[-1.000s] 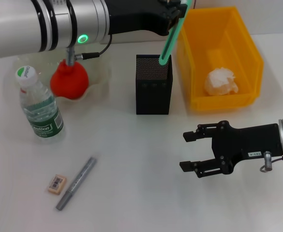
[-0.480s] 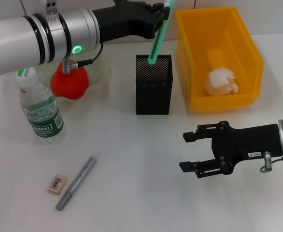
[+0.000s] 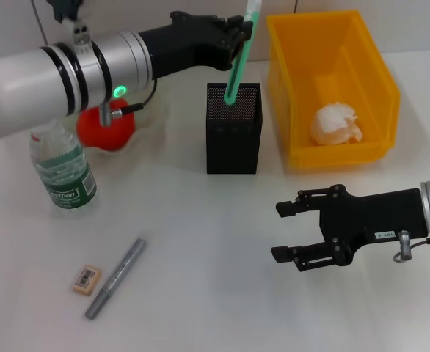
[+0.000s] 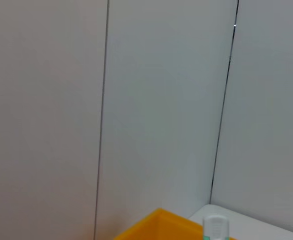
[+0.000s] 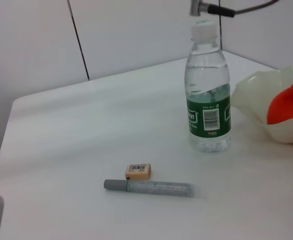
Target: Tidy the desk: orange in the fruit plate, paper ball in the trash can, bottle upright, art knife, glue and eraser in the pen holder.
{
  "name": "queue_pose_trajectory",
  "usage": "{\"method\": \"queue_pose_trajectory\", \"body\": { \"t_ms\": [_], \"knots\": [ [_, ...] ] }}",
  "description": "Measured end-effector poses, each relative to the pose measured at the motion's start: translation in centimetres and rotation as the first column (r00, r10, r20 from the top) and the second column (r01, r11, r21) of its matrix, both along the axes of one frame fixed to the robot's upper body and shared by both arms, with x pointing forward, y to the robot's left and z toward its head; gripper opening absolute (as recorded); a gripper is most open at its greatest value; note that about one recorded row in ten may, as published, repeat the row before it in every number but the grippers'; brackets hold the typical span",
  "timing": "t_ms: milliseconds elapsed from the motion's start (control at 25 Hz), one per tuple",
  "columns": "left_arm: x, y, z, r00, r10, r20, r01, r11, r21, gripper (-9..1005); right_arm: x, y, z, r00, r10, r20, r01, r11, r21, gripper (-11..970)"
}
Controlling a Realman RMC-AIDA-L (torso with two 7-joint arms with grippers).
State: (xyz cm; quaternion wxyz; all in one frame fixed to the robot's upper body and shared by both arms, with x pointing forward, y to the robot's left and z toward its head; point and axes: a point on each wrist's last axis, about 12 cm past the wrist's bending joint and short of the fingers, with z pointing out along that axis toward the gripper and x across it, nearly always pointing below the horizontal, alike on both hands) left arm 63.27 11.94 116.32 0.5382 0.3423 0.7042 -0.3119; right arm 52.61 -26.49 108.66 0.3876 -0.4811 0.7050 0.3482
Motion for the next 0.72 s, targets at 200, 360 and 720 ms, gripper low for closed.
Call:
{"method": "queue_pose_trajectory", "body": {
  "t_ms": [200, 360, 720],
  "knots": [
    [-0.1, -0.3, -0.6, 1.0, 0.004, 0.005, -0.004, 1.0, -0.002, 113, 0.0, 0.0, 0.0, 1.0, 0.002, -0.001, -0.002, 1.0, -0.001, 766],
    [-0.1, -0.1, -1.6, 1.0, 0.02, -0.006, -0.02, 1.0, -0.024, 113, 0.0, 0.1, 0.0, 1.0, 0.003, -0.001, -0.003, 1.0, -0.001, 766],
    [0.0, 0.4, -2.7, 0.999, 0.045, -0.014, -0.045, 0.999, -0.023, 114, 0.0, 0.0, 0.0, 1.0, 0.002, 0.0, -0.002, 1.0, 0.001, 766]
  ]
}}
